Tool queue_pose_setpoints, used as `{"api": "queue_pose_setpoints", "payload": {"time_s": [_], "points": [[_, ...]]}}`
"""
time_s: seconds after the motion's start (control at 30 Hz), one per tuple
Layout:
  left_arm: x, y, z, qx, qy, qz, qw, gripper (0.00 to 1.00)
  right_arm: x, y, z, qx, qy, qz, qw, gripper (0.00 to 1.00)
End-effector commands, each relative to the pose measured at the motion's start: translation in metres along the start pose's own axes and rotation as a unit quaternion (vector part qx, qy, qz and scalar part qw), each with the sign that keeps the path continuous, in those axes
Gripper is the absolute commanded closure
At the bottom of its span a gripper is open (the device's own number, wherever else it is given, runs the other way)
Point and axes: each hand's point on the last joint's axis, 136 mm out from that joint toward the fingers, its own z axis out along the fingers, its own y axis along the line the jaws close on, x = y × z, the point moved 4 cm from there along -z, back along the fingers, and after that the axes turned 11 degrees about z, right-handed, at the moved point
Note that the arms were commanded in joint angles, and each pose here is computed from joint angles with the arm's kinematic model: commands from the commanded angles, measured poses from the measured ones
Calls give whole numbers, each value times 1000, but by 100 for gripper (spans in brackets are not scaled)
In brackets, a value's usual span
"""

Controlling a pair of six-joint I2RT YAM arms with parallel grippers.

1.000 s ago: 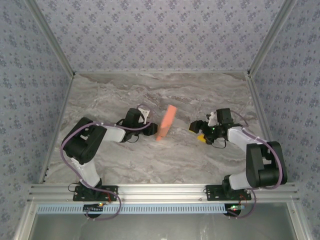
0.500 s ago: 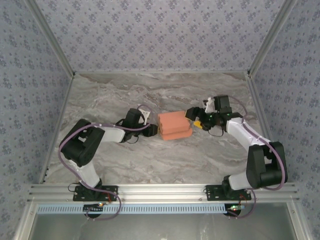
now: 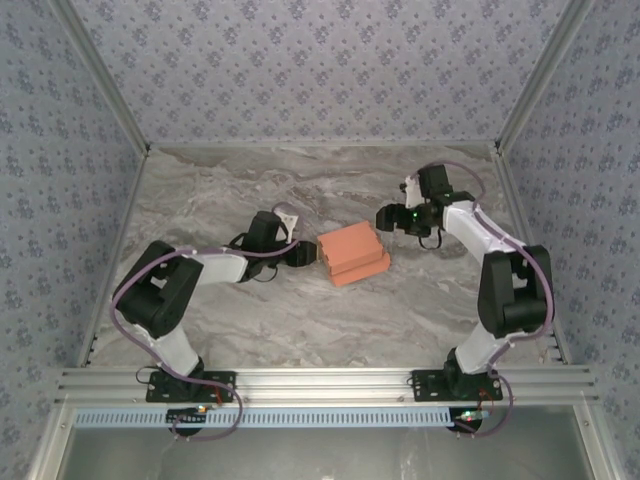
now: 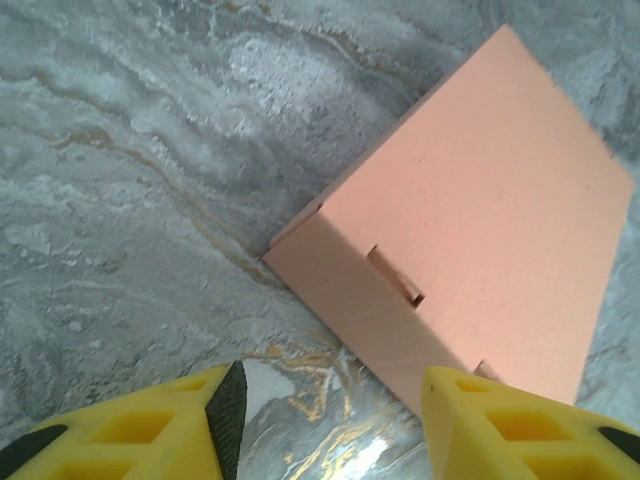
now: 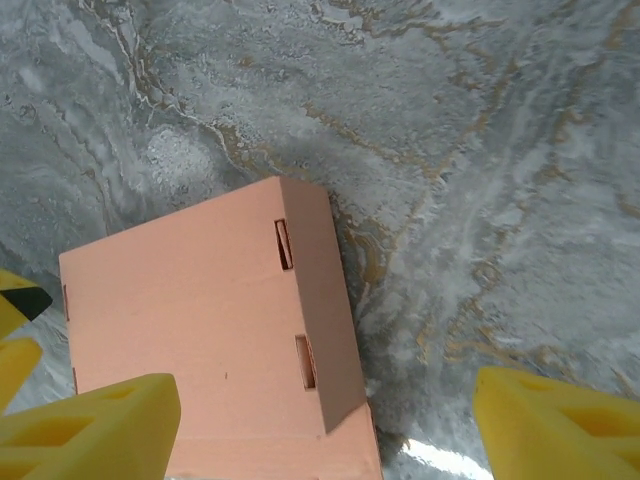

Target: Fold the paper box

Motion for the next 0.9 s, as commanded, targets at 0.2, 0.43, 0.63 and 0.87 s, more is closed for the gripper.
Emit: {"api": "queue_pose_setpoints", "payload": {"time_s": [0.2, 0.43, 0.63, 0.87], "points": [[-38, -24, -3, 82, -71, -90, 990, 49, 4, 8, 45, -74, 96, 31, 992, 25], [-11, -6, 11, -11, 13, -65, 998, 52, 23, 13, 65, -90, 137, 32, 986, 40], [11, -1, 17, -32, 45, -64, 996, 55, 34, 25, 70, -129, 136, 27, 982, 43], [36, 13, 18, -71, 72, -67, 993, 63, 42, 20, 67, -157, 120, 61, 978, 42]]}}
